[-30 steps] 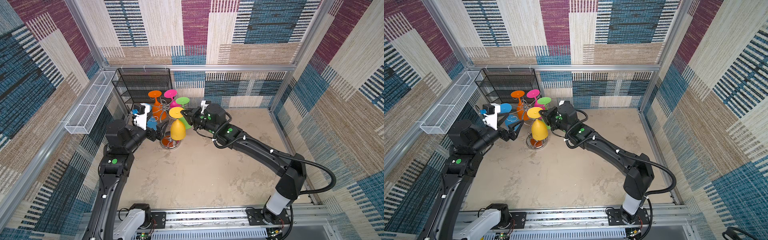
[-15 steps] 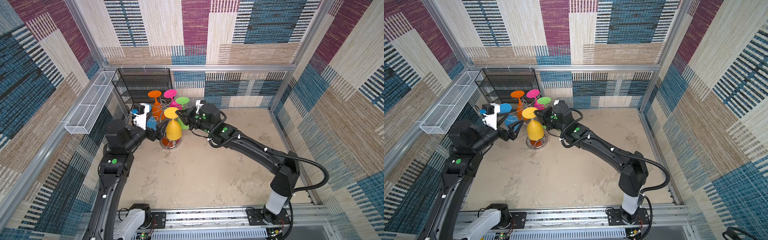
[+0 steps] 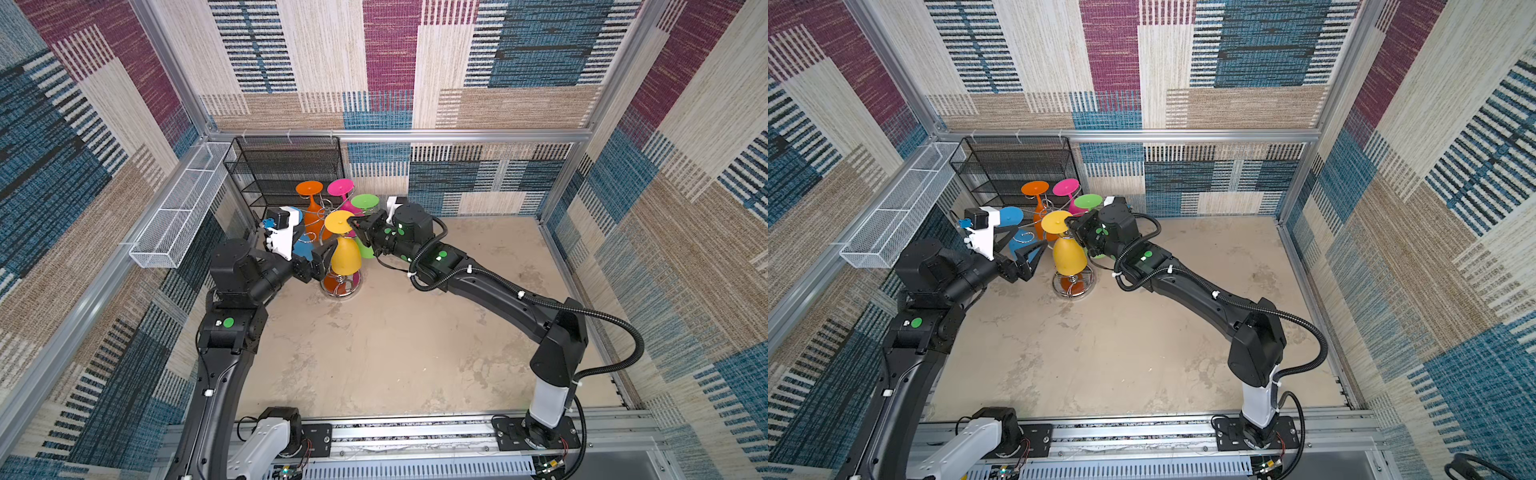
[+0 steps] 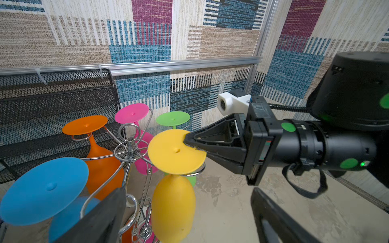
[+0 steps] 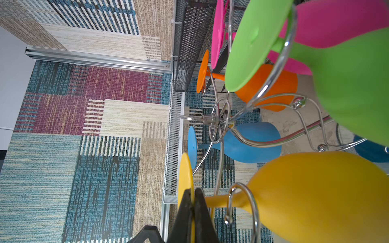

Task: Take the wine glass off the wine glass rack

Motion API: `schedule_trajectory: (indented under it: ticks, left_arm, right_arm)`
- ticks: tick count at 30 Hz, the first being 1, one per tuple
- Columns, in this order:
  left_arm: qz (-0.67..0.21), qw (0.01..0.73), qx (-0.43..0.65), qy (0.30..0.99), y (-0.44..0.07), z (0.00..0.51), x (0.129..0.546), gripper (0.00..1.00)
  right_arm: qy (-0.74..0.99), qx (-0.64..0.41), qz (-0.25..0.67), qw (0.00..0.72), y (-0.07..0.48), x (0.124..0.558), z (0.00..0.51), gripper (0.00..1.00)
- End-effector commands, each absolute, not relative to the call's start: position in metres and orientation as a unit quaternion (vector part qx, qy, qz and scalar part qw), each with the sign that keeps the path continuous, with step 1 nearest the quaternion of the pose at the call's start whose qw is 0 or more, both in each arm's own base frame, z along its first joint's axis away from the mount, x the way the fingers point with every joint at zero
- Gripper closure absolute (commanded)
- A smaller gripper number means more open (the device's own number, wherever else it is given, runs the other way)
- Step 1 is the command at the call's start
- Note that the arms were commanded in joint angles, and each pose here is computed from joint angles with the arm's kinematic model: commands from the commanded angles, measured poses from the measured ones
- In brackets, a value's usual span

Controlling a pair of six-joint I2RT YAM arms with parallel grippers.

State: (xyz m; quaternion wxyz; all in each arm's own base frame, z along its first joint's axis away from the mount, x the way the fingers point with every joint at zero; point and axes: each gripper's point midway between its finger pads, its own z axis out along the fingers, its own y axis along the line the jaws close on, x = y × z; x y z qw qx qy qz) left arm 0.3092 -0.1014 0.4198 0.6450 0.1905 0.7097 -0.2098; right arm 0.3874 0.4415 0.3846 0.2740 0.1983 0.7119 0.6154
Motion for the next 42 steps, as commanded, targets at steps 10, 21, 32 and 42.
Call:
schedule_trajectory:
  ticks: [10, 21, 32, 42]
  left_arm:
    - [-0.218, 0.658, 0.190, 0.695, -0.102, 0.431, 0.309, 0.05]
    - [-0.224, 0.655, 0.191, 0.696, -0.104, 0.430, 0.309, 0.05]
    - [-0.230, 0.651, 0.190, 0.698, -0.105, 0.428, 0.312, 0.06]
    - [-0.237, 0.648, 0.189, 0.699, -0.107, 0.426, 0.314, 0.06]
  right_arm:
    - [0.691, 0.201, 0.626, 0.299, 0.437, 0.402, 0.391, 1.00]
    - [0.682, 0.210, 0.630, 0.306, 0.421, 0.403, 0.395, 1.00]
    - [0.678, 0.216, 0.627, 0.317, 0.404, 0.398, 0.397, 1.00]
    - [0.680, 0.221, 0.622, 0.319, 0.394, 0.393, 0.390, 1.00]
